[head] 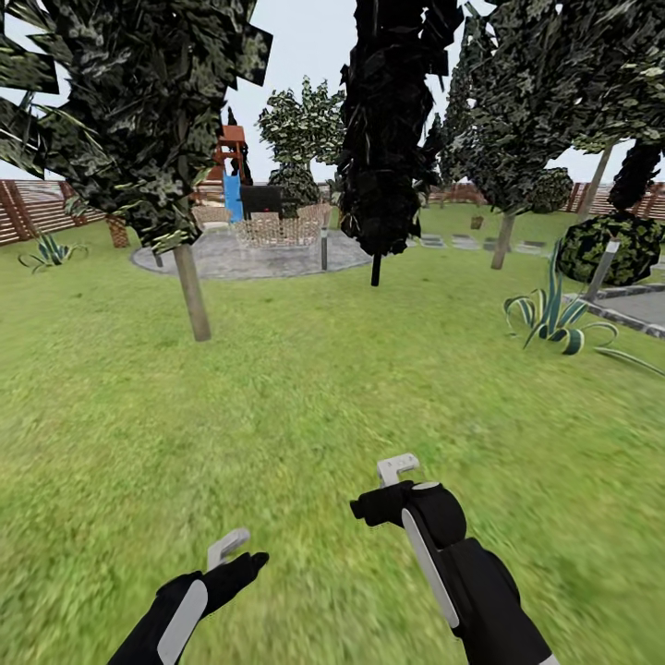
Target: Take the three Easter eggs out of the wicker basket on the lawn in the garden, then place them on the lawn next to a single tree (choose any tree) so that all three eggs are next to the same tree and none are left in the basket.
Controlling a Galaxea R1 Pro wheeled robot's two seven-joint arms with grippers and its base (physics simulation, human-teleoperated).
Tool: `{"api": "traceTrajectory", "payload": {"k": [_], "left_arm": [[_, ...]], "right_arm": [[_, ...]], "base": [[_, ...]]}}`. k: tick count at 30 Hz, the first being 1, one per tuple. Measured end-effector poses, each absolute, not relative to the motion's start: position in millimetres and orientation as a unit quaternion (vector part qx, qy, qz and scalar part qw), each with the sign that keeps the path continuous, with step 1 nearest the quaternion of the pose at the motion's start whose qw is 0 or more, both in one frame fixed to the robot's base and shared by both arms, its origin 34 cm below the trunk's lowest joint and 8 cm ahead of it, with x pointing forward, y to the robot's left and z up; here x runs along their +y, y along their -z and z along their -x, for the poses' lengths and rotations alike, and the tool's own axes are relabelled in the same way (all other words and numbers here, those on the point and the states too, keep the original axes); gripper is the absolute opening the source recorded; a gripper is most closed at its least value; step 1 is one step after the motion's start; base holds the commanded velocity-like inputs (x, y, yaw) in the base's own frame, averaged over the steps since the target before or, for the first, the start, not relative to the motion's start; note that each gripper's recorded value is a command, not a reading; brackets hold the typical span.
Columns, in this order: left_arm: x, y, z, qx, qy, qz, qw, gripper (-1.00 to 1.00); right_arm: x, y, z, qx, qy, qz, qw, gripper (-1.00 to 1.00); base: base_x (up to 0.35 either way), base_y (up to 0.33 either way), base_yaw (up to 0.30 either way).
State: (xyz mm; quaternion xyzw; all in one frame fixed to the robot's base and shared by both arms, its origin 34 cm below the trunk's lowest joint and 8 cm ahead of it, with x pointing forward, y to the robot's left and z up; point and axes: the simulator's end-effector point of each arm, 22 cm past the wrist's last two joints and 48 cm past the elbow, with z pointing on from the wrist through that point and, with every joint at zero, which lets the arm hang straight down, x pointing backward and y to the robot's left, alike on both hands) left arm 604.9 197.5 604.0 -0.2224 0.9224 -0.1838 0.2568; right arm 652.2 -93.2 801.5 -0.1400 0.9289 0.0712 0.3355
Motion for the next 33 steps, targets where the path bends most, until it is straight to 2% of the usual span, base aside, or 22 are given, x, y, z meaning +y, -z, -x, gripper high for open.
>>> {"api": "traceTrajectory", "payload": {"k": [10,24,33], "left_arm": [[197.7,-604.0,-604.9,0.922,0.184,0.222,0.257,1.0],[197.1,-603.9,-604.8,0.923,0.183,0.221,0.257,1.0],[197.2,-603.9,-604.8,0.923,0.183,0.221,0.257,1.0]], "right_arm": [[-93.3,-801.6,-652.2,0.929,-0.071,0.14,0.336,1.0],[-93.4,-801.6,-652.2,0.929,-0.071,0.14,0.336,1.0],[-94.3,-800.6,-652.2,0.93,-0.073,0.138,0.334,1.0]], "base": [[0.334,0.0,-0.017],[0.333,0.0,-0.224],[0.334,0.0,-0.059]]}}
